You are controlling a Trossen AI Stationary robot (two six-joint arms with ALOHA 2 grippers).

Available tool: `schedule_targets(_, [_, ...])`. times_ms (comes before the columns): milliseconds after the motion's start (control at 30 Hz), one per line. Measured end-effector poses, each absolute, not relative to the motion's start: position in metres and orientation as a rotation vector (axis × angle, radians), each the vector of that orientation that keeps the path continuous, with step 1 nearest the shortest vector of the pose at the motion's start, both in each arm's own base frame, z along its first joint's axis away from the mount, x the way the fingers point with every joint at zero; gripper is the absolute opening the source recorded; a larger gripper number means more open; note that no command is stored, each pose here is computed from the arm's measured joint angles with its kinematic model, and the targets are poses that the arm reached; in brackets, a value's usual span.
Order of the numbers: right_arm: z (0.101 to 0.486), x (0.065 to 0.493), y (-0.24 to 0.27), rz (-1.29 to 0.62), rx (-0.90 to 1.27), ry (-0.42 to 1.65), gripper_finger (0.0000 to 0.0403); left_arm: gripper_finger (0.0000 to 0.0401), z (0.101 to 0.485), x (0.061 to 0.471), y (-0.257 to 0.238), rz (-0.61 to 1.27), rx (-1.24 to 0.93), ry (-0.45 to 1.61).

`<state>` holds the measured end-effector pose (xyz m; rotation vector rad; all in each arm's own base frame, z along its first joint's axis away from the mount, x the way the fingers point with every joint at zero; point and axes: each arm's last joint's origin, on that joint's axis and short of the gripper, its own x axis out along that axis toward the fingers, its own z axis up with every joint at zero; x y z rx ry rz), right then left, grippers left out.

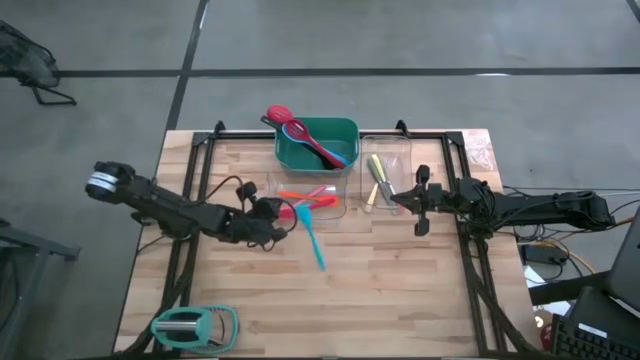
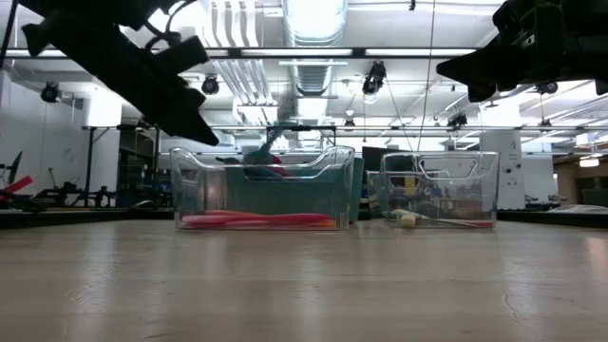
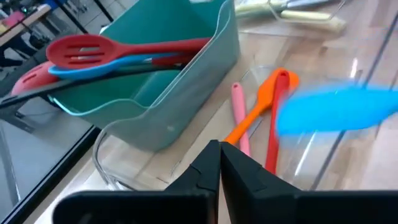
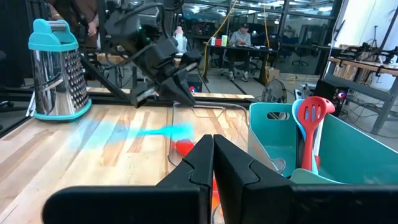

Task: Pick & Place Kitchen Items
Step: Put the blue spatula into the transparent bin, then put the blue spatula into the left transparent bin

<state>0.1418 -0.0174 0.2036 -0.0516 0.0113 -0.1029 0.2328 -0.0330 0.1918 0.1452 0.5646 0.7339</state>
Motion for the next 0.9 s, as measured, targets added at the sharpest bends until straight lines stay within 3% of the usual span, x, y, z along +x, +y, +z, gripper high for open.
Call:
schedule_targets(267, [0.204, 0.142, -0.017, -0.103, -0.052, 0.011, 0.0008, 0.0008, 0.188, 0.236, -0.019, 0.735, 0.020, 0.585])
schedule_targets(533, [0.204, 0.142, -0.017, -0.102, -0.052, 0.010, 0.0008, 0.0015, 0.193, 0.239, -0.025, 0.660, 0.087, 0.607])
schedule_targets(633, [0.204, 0.142, -0.017, -0.103, -0.052, 0.010, 0.0008, 0.0017, 0.195, 0.243, -0.031, 0.533, 0.083, 0.627])
schedule_targets(800, [0.204, 0.142, -0.017, -0.103, -0.052, 0.010, 0.0008, 0.0031, 0.196, 0.250, -0.047, 0.139, 0.003, 0.636])
schedule_targets(900, [0.204, 0.142, -0.017, -0.103, -0.052, 0.011, 0.0008, 0.0051, 0.193, 0.251, -0.053, 0.023, -0.041, 0.666])
